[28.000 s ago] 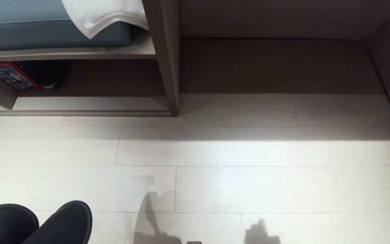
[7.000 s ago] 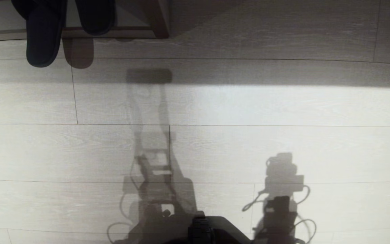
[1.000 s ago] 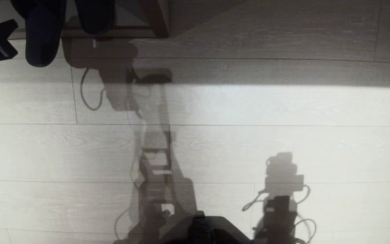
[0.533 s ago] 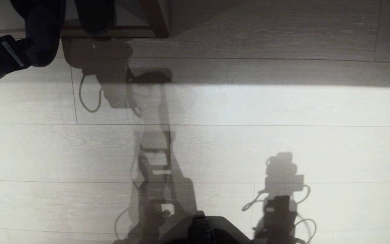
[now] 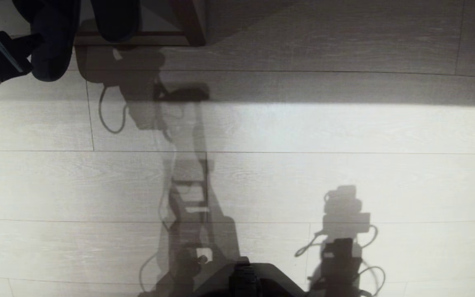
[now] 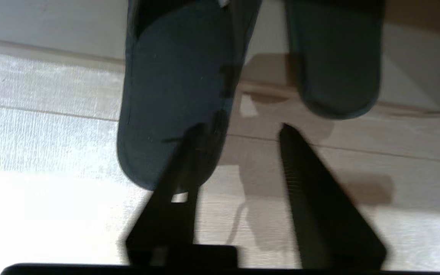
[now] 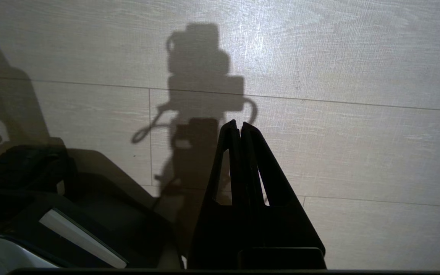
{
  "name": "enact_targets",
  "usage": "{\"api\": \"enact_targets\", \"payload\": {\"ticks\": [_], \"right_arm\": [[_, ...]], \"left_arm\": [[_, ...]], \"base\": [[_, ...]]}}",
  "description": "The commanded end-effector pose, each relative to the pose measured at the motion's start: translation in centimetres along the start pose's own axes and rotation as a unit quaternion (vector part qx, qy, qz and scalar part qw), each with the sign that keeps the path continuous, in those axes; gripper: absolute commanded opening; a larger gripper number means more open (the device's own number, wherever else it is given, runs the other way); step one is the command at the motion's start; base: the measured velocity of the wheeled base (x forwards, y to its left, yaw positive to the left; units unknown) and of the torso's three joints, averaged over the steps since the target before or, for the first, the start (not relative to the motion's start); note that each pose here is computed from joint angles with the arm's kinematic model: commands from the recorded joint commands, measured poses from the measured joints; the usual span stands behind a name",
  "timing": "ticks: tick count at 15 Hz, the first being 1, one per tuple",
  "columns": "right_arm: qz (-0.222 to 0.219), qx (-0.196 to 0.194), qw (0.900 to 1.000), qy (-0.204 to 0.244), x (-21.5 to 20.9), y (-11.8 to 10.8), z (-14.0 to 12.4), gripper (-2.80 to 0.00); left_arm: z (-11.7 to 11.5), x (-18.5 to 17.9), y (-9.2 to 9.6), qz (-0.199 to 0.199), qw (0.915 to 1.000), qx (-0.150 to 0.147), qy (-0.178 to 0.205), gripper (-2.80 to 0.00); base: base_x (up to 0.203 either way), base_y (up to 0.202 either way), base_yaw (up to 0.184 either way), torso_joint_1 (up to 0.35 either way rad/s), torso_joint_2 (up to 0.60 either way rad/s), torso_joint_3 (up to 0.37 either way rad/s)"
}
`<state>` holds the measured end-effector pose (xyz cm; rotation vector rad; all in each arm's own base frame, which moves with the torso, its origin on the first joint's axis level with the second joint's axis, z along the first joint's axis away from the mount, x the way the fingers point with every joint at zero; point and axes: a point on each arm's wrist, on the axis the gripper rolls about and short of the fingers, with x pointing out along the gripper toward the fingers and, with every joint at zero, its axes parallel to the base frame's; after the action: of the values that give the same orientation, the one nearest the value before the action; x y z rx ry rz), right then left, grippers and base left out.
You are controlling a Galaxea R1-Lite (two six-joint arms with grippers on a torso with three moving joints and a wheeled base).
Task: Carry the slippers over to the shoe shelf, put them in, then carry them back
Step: Pick up the slippers in the shoe cabinet
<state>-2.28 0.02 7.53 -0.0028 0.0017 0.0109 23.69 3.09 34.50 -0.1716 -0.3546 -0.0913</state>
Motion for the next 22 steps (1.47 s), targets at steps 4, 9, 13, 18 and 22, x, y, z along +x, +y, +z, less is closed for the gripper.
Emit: {"api": "enact_targets", "payload": {"ticks": [4,9,13,18,22], "right_arm": [[0.0,0.0,1.0,-0.001,0.0,0.0,0.0,-2.8],[0.0,0.0,1.0,-0.001,0.0,0.0,0.0,-2.8],[0.001,0.0,1.0,-0.001,0.0,0.0,0.0,-2.8],[0.0,0.0,1.0,-0.001,0.0,0.0,0.0,-2.8],[0.0,0.0,1.0,-0.001,0.0,0.0,0.0,-2.8]], "left_arm": [[0.1,-0.3,-0.1,0.007,0.9995,-0.008,0.03,0.0],[-1.3,1.3,0.4,0.039,0.9946,-0.03,0.091,0.0],[0.1,3.1,-0.1,0.031,0.9971,-0.065,0.025,0.0],[1.0,3.8,-0.7,0.009,0.9963,-0.076,-0.041,0.0],[0.3,5.9,-0.7,0.011,0.9951,-0.081,-0.056,0.0]], "base": [[0.0,0.0,0.0,0.0,0.0,0.0],[0.0,0.0,0.0,0.0,0.0,0.0],[0.0,0.0,0.0,0.0,0.0,0.0],[0.0,0.0,0.0,0.0,0.0,0.0],[0.0,0.0,0.0,0.0,0.0,0.0]]}}
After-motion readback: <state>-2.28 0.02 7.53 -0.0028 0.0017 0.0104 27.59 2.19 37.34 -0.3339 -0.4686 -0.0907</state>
